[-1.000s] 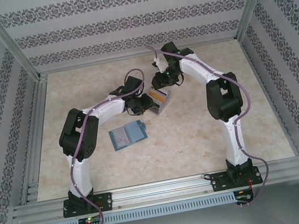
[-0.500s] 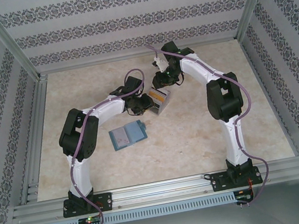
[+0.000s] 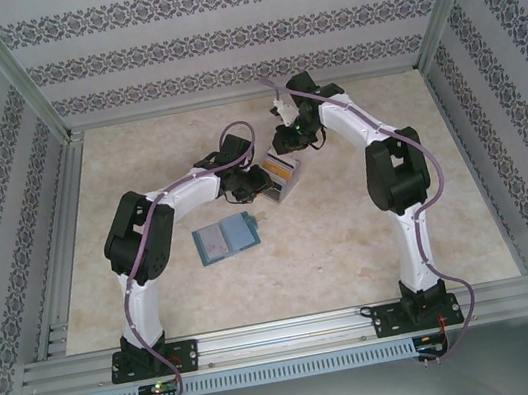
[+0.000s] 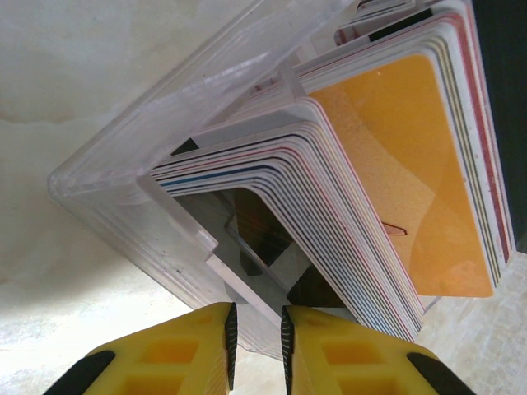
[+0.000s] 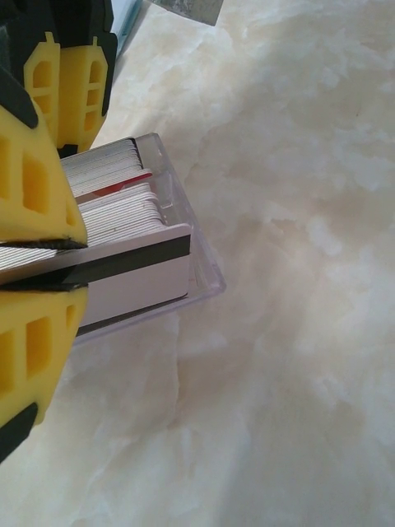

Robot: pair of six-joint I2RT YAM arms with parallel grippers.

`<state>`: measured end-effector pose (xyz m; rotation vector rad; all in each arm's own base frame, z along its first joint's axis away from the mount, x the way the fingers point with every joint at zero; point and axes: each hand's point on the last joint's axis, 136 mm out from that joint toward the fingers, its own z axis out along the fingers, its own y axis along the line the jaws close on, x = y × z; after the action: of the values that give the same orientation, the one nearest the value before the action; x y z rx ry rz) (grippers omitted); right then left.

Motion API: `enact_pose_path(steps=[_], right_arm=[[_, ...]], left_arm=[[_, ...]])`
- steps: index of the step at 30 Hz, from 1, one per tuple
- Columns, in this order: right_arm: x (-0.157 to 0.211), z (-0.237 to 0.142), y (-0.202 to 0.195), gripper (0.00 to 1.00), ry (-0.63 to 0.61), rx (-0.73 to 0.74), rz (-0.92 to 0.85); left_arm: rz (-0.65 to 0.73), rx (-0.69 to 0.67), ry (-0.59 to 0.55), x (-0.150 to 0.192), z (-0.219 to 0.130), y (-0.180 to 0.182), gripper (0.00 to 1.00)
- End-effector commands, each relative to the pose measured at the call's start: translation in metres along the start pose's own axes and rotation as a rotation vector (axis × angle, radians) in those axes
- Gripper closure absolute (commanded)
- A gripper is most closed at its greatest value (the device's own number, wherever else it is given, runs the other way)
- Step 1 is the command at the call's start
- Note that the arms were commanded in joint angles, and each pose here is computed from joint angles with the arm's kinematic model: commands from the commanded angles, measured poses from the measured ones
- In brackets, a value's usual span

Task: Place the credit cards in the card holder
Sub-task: Pick up the credit card from the storage box.

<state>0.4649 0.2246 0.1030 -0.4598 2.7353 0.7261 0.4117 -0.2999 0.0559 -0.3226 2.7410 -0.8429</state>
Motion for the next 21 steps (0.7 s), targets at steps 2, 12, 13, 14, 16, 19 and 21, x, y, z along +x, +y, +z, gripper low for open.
enact_pose_path(steps=[2,12,13,14,16,19,21], right_arm=[[-0.001,-0.022,0.024,0.81,-0.022,-0.059,-0.008],[-0.005,-0.038,0.026,0.84,-0.055,-0.046,-0.018],[-0.006,-0.04,0.027,0.84,-0.061,-0.044,-0.018],[-0.007,-0.042,0.027,0.86,-0.067,-0.044,-0.021],[-0.008,-0.047,0.028,0.88,-0.075,-0.042,-0.023],[-0.009,-0.053,0.03,0.9,-0.089,-0.036,-0.027],[-0.01,-0.056,0.03,0.95,-0.101,-0.033,-0.03]], left_arm=[[-0.004,-0.017,0.013,0.008,0.009,0.007,0.75],[-0.004,-0.008,0.011,0.007,0.009,0.003,0.75],[-0.004,-0.008,0.011,0.006,0.008,0.003,0.75],[-0.002,-0.007,0.01,0.006,0.008,0.002,0.75],[0.0,-0.007,0.01,0.005,0.007,0.001,0.75],[0.004,-0.006,0.01,0.005,0.006,0.0,0.75],[0.006,-0.008,0.011,0.006,0.006,0.001,0.75]])
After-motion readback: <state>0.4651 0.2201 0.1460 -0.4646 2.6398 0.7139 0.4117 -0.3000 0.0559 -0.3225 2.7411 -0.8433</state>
